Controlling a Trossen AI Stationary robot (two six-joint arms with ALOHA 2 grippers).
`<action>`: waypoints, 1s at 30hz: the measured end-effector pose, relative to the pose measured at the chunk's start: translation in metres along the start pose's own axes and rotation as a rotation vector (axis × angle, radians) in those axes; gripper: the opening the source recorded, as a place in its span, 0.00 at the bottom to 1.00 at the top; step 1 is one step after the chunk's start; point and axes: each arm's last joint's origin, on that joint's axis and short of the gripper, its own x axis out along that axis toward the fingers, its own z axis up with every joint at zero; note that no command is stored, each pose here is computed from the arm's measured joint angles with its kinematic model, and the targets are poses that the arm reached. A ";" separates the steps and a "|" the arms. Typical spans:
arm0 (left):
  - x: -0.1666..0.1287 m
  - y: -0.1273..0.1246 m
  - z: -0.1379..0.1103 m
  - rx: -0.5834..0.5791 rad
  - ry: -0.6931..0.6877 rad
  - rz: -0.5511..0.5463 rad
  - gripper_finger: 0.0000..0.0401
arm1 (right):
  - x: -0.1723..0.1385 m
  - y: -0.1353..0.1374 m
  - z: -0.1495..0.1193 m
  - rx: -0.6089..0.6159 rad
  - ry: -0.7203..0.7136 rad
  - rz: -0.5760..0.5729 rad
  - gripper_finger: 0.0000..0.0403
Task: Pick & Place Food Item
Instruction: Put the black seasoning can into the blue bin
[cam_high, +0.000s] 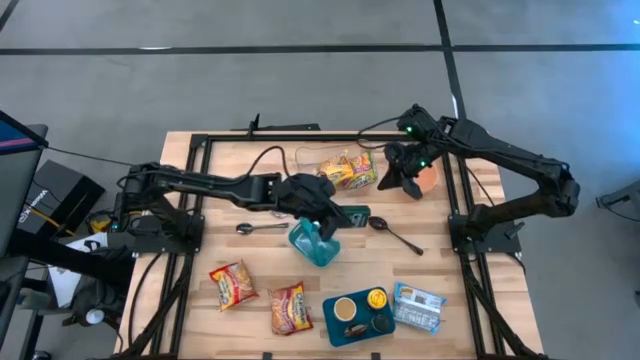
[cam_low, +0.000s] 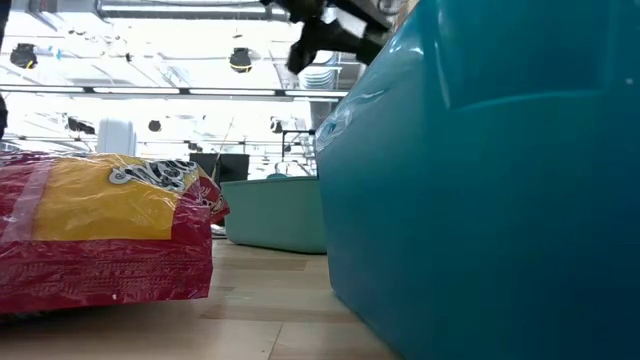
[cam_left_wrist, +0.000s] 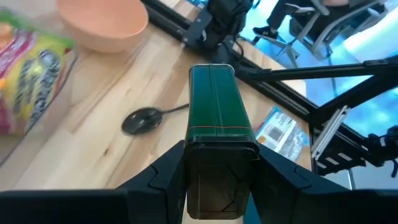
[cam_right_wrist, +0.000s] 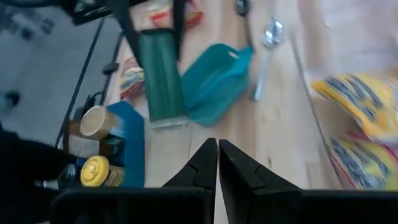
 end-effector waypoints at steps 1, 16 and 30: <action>0.003 -0.002 0.002 0.012 -0.004 -0.007 0.34 | 0.001 0.004 0.002 -0.031 0.001 0.013 0.03; 0.031 -0.012 -0.003 0.089 0.050 -0.046 0.34 | 0.023 0.047 0.008 -0.175 0.055 0.137 0.04; 0.029 -0.012 -0.001 0.090 0.036 -0.031 0.34 | 0.035 0.063 0.017 -0.153 0.002 0.043 0.55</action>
